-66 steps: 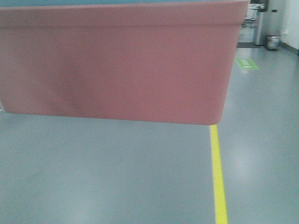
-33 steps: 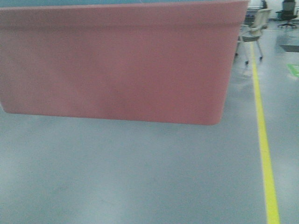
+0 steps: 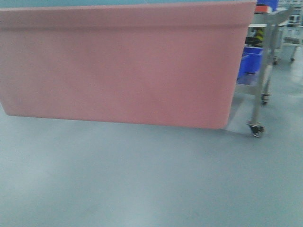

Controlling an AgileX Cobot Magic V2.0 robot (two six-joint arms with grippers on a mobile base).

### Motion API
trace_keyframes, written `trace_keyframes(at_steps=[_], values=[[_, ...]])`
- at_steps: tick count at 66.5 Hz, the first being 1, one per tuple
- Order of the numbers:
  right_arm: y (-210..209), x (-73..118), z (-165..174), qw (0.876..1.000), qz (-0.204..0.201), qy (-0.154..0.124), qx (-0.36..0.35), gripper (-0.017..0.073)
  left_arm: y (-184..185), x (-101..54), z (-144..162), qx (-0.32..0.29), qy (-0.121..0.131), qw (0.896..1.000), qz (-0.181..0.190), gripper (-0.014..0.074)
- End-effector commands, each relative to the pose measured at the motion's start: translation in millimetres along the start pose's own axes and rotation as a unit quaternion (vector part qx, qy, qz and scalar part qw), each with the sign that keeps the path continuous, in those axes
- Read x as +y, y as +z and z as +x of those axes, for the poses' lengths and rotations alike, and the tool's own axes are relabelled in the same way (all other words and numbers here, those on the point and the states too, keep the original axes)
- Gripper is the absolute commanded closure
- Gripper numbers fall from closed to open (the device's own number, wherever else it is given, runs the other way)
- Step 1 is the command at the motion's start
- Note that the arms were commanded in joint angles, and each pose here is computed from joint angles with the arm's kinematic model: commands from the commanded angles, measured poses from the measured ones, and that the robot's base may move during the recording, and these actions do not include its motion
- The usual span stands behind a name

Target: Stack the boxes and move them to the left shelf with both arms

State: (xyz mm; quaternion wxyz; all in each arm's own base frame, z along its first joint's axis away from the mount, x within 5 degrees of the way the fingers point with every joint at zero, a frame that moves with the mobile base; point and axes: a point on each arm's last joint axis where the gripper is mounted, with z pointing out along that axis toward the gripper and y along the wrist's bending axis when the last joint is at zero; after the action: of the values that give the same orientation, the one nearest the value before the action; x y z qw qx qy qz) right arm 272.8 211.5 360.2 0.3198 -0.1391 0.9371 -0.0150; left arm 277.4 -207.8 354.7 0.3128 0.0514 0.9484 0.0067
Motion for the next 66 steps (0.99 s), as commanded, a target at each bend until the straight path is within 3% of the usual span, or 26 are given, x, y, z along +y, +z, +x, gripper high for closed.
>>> trace_keyframes(at_steps=[1,66], values=[[-32.8,19.6,-22.4,0.985,-0.118,0.023,-0.125,0.0504,-39.4,-27.1,-12.8,-0.085,-0.026,0.985,0.15,0.0603],[-32.8,19.5,-22.3,0.985,-0.117,0.023,-0.125,0.0504,-39.6,-28.0,-12.2,-0.081,-0.03,0.984,0.156,0.0603]])
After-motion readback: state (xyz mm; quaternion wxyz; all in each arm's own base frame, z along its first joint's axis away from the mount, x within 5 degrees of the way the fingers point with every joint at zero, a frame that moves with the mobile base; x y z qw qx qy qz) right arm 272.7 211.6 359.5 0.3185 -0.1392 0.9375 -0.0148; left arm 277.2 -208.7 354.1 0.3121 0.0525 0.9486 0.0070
